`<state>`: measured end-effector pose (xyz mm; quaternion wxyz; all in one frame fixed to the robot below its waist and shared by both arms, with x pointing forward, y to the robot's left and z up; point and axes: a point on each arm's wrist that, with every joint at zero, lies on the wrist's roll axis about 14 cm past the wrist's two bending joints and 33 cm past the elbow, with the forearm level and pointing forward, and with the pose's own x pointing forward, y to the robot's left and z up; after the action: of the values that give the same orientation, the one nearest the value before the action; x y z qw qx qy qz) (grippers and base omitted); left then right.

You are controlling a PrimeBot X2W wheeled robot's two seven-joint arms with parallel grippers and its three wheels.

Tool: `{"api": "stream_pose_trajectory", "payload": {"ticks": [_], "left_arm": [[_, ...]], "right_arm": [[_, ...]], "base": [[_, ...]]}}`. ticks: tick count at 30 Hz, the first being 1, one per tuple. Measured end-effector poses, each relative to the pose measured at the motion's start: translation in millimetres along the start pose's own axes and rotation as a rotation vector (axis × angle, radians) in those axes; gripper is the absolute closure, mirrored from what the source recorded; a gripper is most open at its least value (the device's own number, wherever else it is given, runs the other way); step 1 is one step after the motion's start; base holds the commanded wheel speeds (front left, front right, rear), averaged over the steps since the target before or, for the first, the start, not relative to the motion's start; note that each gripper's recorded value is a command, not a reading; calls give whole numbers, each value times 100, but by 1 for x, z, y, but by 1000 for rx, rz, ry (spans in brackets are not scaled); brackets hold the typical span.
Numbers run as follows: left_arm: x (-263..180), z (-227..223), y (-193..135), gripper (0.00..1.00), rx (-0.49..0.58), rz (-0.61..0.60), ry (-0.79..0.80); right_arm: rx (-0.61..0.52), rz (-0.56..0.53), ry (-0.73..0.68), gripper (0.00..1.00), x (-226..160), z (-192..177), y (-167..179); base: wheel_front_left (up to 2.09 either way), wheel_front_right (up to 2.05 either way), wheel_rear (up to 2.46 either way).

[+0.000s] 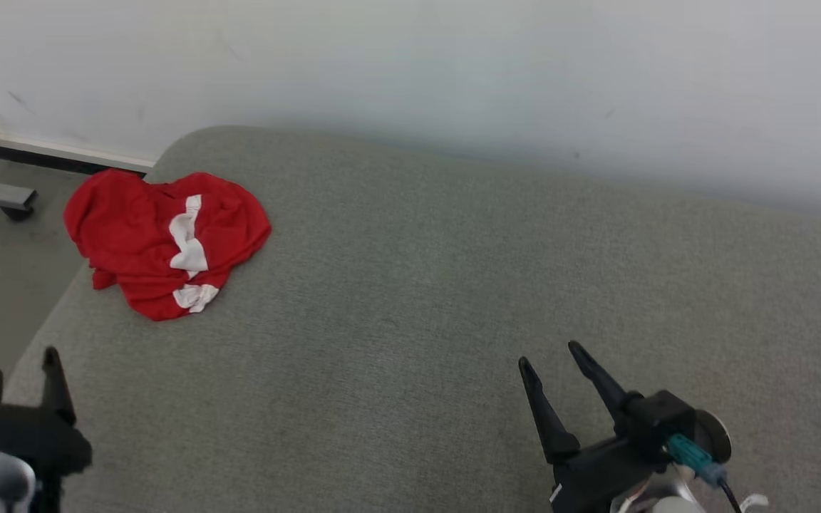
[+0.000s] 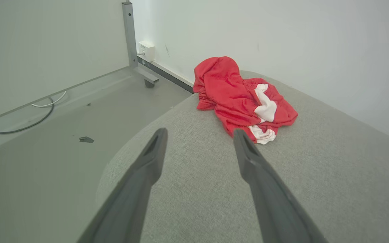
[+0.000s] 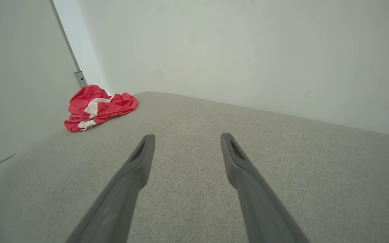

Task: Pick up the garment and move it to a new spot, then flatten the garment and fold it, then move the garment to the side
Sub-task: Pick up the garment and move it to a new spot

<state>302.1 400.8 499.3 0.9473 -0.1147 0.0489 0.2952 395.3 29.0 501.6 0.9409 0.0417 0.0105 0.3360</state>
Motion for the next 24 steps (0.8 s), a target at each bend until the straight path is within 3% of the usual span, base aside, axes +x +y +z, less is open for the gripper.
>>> {"api": "stream_pose_trajectory", "payload": {"ticks": [3, 5, 11, 15, 24], "left_arm": [[30, 10, -13, 0, -46, -6, 41], [48, 10, -19, 0, 6, -6, 99], [91, 13, -38, 0, -95, 10, 187], [116, -4, -42, 0, -86, 50, 324], [153, -56, -74, 0, -187, 105, 557]], "right_arm": [[-25, 9, -7, 0, 8, 4, -11], [-29, 5, -9, 0, 13, 5, -19], [-10, -18, 10, 0, 18, -7, -39], [-1, -33, 29, 0, 21, -18, -53], [44, -119, 97, 0, 16, -56, -90]], "base": [[0, 0, 0], [0, 0, 0], [0, 0, 0], [0, 0, 0], [0, 0, 0]]}}
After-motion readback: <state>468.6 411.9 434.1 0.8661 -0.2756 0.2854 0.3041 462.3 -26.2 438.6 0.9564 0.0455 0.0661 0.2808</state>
